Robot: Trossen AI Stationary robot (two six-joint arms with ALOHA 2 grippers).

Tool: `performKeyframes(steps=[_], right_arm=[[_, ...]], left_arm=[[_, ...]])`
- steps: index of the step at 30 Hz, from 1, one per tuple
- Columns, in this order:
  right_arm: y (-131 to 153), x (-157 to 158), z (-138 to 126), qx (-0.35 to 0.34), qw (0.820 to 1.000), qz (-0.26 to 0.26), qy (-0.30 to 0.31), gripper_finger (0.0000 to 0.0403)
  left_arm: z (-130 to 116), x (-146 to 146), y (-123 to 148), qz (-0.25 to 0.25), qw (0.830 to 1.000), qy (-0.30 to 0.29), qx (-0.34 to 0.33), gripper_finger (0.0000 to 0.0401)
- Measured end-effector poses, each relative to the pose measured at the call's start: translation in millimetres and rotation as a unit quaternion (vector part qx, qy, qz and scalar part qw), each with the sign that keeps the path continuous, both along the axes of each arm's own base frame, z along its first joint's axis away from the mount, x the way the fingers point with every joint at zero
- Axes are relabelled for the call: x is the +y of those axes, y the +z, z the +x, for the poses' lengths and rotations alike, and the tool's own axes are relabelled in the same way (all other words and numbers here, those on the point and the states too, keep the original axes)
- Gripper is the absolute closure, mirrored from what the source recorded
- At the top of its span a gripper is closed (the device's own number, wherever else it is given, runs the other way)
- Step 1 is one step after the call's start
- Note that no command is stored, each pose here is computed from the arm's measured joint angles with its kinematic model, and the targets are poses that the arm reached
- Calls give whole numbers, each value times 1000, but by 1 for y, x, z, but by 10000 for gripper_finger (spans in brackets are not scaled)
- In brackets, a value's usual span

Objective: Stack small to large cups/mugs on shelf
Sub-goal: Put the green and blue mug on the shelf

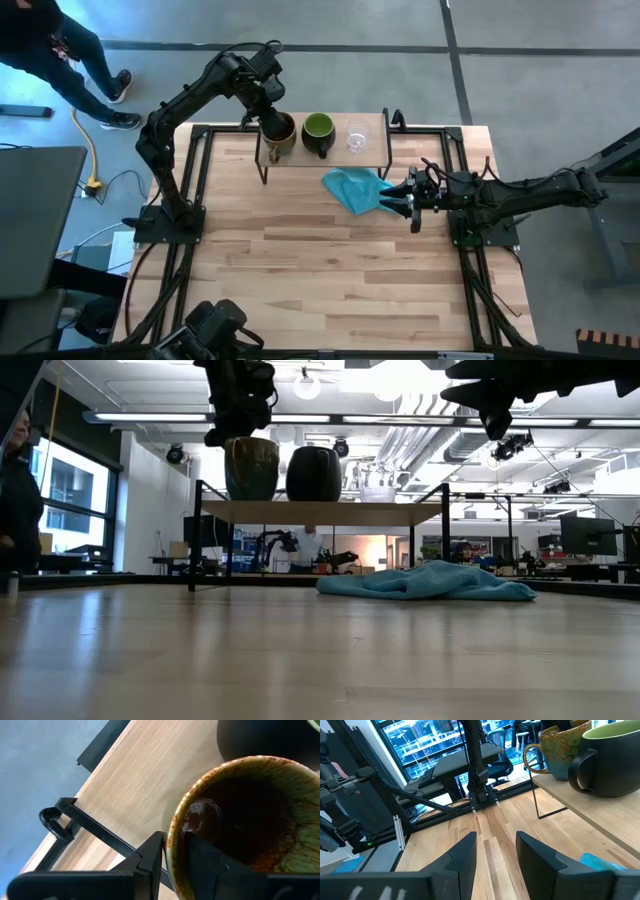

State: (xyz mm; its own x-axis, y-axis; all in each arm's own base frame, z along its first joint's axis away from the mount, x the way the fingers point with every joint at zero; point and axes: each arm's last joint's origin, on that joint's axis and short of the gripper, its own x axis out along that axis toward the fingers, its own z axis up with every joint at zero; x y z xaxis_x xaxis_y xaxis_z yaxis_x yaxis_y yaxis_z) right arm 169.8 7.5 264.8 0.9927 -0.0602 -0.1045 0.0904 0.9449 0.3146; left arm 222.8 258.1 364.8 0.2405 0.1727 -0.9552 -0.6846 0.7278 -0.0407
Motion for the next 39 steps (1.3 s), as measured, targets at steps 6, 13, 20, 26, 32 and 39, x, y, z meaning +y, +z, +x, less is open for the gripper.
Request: performKeyframes(steps=[6,13,20,26,32,39], right_arm=[[0,0,0,0,1000,-1,0,275],[0,0,0,0,1000,-1,0,275],[0,0,0,0,1000,0,0,275],[0,0,0,0,1000,-1,0,275],[0,0,0,1,1000,-10,1,275],[0,0,0,2,1000,-13,2,275]], left_arm=[[0,0,0,-4,1000,-1,-6,332],[-2,2,0,8,1000,18,8,332],[-9,6,0,0,999,53,10,332],[-11,7,-1,-5,997,82,13,332],[-10,7,0,-13,994,111,-2,332],[-9,7,0,-21,991,135,-10,303]])
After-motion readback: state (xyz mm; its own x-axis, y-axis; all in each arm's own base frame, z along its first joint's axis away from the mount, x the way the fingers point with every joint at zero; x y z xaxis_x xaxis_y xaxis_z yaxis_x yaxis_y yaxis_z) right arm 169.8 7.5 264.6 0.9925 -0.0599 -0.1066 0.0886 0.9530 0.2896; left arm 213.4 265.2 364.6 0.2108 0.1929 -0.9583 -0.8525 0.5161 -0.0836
